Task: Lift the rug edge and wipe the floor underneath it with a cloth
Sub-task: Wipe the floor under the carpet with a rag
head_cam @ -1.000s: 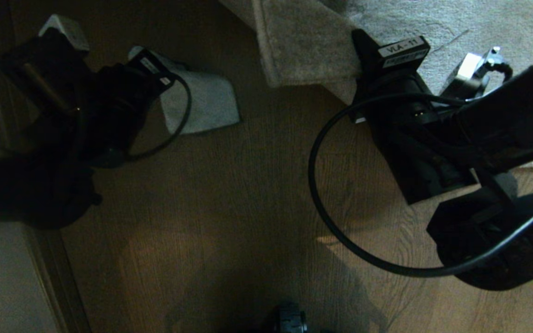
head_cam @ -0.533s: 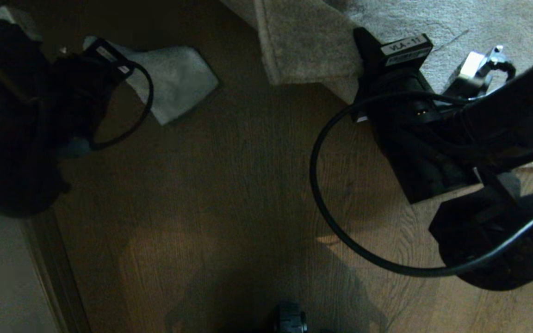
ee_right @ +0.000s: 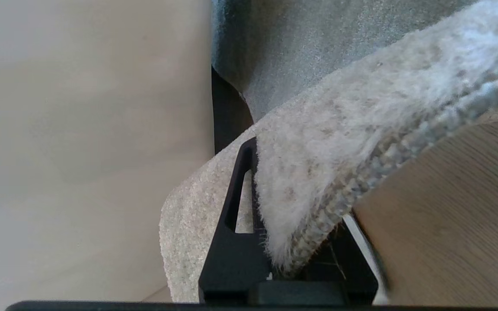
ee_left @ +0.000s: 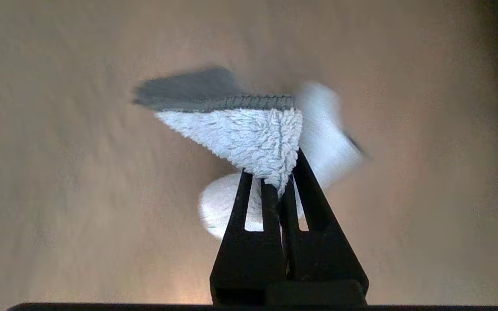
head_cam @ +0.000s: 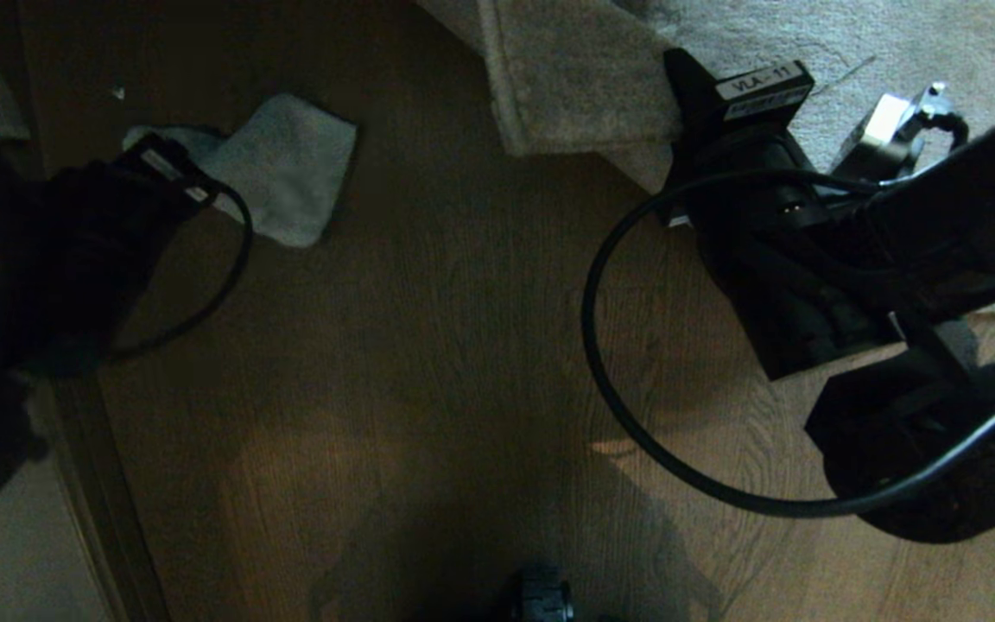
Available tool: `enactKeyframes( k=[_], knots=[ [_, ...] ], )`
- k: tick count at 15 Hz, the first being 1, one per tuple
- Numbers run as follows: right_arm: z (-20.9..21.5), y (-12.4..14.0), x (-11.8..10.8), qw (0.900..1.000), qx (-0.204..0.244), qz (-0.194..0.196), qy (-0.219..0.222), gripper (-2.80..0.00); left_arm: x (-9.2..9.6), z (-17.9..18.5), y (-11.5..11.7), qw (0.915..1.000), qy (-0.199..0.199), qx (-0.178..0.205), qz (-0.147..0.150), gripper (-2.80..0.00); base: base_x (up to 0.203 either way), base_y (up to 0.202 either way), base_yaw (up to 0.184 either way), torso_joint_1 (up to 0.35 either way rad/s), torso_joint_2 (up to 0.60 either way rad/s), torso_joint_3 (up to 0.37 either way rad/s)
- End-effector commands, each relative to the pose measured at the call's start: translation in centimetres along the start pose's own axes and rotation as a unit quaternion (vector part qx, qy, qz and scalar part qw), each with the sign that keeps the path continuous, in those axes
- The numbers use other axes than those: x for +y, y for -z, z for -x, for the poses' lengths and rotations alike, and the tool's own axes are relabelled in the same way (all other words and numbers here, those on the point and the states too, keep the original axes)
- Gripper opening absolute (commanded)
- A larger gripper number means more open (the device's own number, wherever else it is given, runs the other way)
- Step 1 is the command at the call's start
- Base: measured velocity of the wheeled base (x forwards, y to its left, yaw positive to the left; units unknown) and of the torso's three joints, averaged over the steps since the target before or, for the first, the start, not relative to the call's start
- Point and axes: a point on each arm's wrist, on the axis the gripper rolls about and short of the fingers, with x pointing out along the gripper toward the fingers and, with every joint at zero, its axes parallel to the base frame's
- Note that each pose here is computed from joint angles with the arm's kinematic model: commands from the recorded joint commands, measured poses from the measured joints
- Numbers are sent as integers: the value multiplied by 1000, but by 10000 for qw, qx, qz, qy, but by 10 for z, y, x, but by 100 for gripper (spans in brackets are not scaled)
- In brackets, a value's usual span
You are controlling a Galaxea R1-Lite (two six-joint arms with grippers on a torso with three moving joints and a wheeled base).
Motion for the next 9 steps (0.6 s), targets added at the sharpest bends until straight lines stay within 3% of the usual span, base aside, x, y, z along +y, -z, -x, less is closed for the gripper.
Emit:
enactKeyframes(
  k=[1, 6, 9],
  knots=[
    [1, -3, 4, 9997, -132, -77, -174, -280, -9, 39, 8, 9984, 387, 418, 68, -280, 0, 0, 0, 0, 0, 0],
    [1, -3, 3, 9998, -116, -66, -165, -280, -20, 73, 32, 9898, 868, 1123, 83, -280, 0, 0, 0, 0, 0, 0],
    [1, -2, 3, 9998, -118, -63, -155, -280, -32, 74, 52, 9835, 1071, 1456, 16, -280, 0, 0, 0, 0, 0, 0]
  ],
)
